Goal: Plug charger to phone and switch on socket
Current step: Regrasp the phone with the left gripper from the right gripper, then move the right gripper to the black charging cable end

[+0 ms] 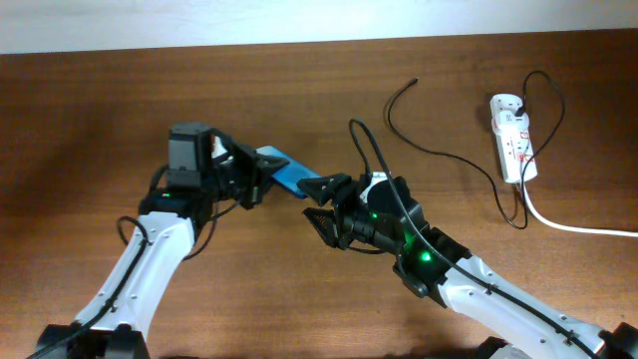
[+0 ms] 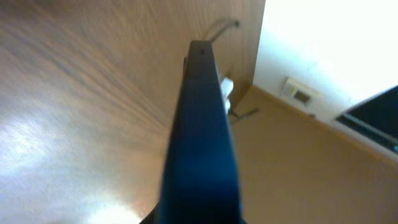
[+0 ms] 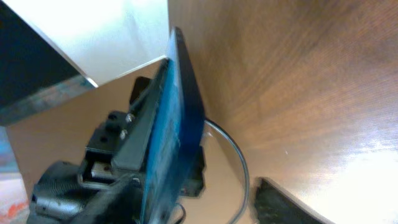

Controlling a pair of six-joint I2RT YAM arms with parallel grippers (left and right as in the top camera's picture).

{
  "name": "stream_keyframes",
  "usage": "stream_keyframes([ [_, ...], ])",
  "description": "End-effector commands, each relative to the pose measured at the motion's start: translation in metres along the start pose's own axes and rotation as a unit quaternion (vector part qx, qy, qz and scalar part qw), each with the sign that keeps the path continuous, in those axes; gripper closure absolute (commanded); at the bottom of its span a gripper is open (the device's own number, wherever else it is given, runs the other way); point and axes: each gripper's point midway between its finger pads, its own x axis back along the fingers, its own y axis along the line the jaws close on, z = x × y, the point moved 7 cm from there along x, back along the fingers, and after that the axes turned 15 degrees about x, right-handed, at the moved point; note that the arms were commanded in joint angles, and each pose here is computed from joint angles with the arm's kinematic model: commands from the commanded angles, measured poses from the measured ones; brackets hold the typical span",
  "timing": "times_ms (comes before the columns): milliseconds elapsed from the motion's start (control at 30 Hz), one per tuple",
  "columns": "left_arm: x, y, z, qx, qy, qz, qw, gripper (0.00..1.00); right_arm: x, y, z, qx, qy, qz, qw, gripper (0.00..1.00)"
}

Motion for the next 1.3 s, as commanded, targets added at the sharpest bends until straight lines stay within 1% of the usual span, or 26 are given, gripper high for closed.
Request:
stream_keyframes([
  [0, 0.018, 0.012, -0.025, -0.050, -0.031, -0.027, 0.998, 1.00, -0.001, -0.006, 0.004, 0.000, 0.009, 0.024, 1.000, 0.11],
  [33, 0.024, 0.017, -0.031, -0.057, -0.034, -0.037, 0.997, 1.00, 0.000, -0.016, 0.005, -0.008, 0.010, 0.052, 0.999, 0.01],
  [100, 0.034, 0.022, -0.039, -0.074, -0.028, -0.039, 0.996, 1.00, 0.004, -0.041, 0.003, -0.026, -0.008, 0.122, 0.992, 0.01],
  [200, 0.039, 0.024, -0.044, -0.070, -0.033, -0.041, 0.996, 1.00, 0.019, -0.076, -0.012, -0.033, -0.096, 0.227, 0.969, 0.00],
  [233, 0.039, 0.024, -0.044, -0.070, -0.032, -0.041, 0.996, 1.00, 0.023, -0.083, -0.016, -0.029, -0.123, 0.250, 0.960, 0.08],
  [267, 0.039, 0.024, -0.044, -0.069, -0.032, -0.041, 0.996, 1.00, 0.032, -0.092, -0.025, 0.015, -0.161, 0.288, 0.944, 0.26],
  [300, 0.039, 0.024, -0.044, -0.069, -0.032, -0.042, 0.996, 1.00, 0.034, -0.093, -0.029, 0.044, -0.172, 0.298, 0.938, 0.31],
  [367, 0.039, 0.024, -0.044, -0.069, -0.032, -0.042, 0.996, 1.00, 0.038, -0.093, -0.035, 0.119, -0.183, 0.317, 0.923, 0.48],
  [400, 0.039, 0.024, -0.044, -0.069, -0.032, -0.042, 0.996, 1.00, 0.038, -0.093, -0.037, 0.143, -0.183, 0.323, 0.917, 0.51],
  [500, 0.039, 0.024, -0.044, -0.069, -0.033, -0.042, 0.996, 1.00, 0.043, -0.099, -0.036, 0.156, -0.177, 0.347, 0.908, 0.50],
  [567, 0.039, 0.024, -0.044, -0.068, -0.033, -0.042, 0.996, 1.00, 0.052, -0.111, -0.032, 0.151, -0.162, 0.387, 0.895, 0.35],
  [600, 0.039, 0.024, -0.044, -0.069, -0.033, -0.042, 0.996, 1.00, 0.056, -0.118, -0.028, 0.144, -0.142, 0.407, 0.891, 0.20],
  [633, 0.039, 0.024, -0.045, -0.068, -0.036, -0.043, 0.996, 1.00, 0.059, -0.123, -0.023, 0.137, -0.122, 0.421, 0.888, 0.15],
  [667, 0.040, 0.024, -0.045, -0.069, -0.037, -0.043, 0.996, 1.00, 0.062, -0.126, -0.022, 0.134, -0.116, 0.430, 0.885, 0.14],
  [700, 0.040, 0.024, -0.045, -0.068, -0.036, -0.043, 0.996, 1.00, 0.064, -0.128, -0.021, 0.133, -0.114, 0.438, 0.882, 0.10],
  [733, 0.040, 0.024, -0.045, -0.068, -0.036, -0.043, 0.996, 1.00, 0.065, -0.128, -0.022, 0.134, -0.116, 0.440, 0.880, 0.04],
  [767, 0.040, 0.024, -0.045, -0.068, -0.036, -0.043, 0.996, 1.00, 0.065, -0.129, -0.022, 0.135, -0.118, 0.443, 0.879, 0.01],
  [867, 0.039, 0.024, -0.044, -0.068, -0.031, -0.042, 0.996, 1.00, 0.067, -0.131, -0.023, 0.138, -0.125, 0.450, 0.873, 0.00],
  [900, 0.039, 0.024, -0.044, -0.068, -0.030, -0.041, 0.996, 1.00, 0.069, -0.131, -0.025, 0.141, -0.132, 0.454, 0.870, 0.05],
  [933, 0.039, 0.024, -0.043, -0.068, -0.029, -0.041, 0.996, 1.00, 0.070, -0.130, -0.028, 0.154, -0.143, 0.459, 0.863, 0.15],
  [967, 0.039, 0.024, -0.042, -0.068, -0.023, -0.039, 0.997, 1.00, 0.067, -0.125, -0.032, 0.195, -0.143, 0.450, 0.860, 0.20],
  [1033, 0.039, 0.024, -0.042, -0.068, -0.023, -0.039, 0.997, 1.00, 0.062, -0.111, -0.039, 0.241, -0.123, 0.436, 0.858, 0.21],
  [1100, 0.039, 0.024, -0.041, -0.068, -0.020, -0.039, 0.997, 1.00, 0.063, -0.095, -0.049, 0.255, -0.115, 0.429, 0.859, 0.21],
  [1167, 0.039, 0.024, -0.040, -0.068, -0.014, -0.037, 0.997, 1.00, 0.072, -0.067, -0.070, 0.268, -0.128, 0.429, 0.853, 0.23],
  [1233, 0.039, 0.024, -0.040, -0.068, -0.014, -0.037, 0.997, 1.00, 0.081, -0.043, -0.092, 0.280, -0.143, 0.431, 0.846, 0.27],
  [1267, 0.039, 0.024, -0.040, -0.068, -0.014, -0.037, 0.997, 1.00, 0.085, -0.030, -0.106, 0.288, -0.146, 0.439, 0.839, 0.27],
])
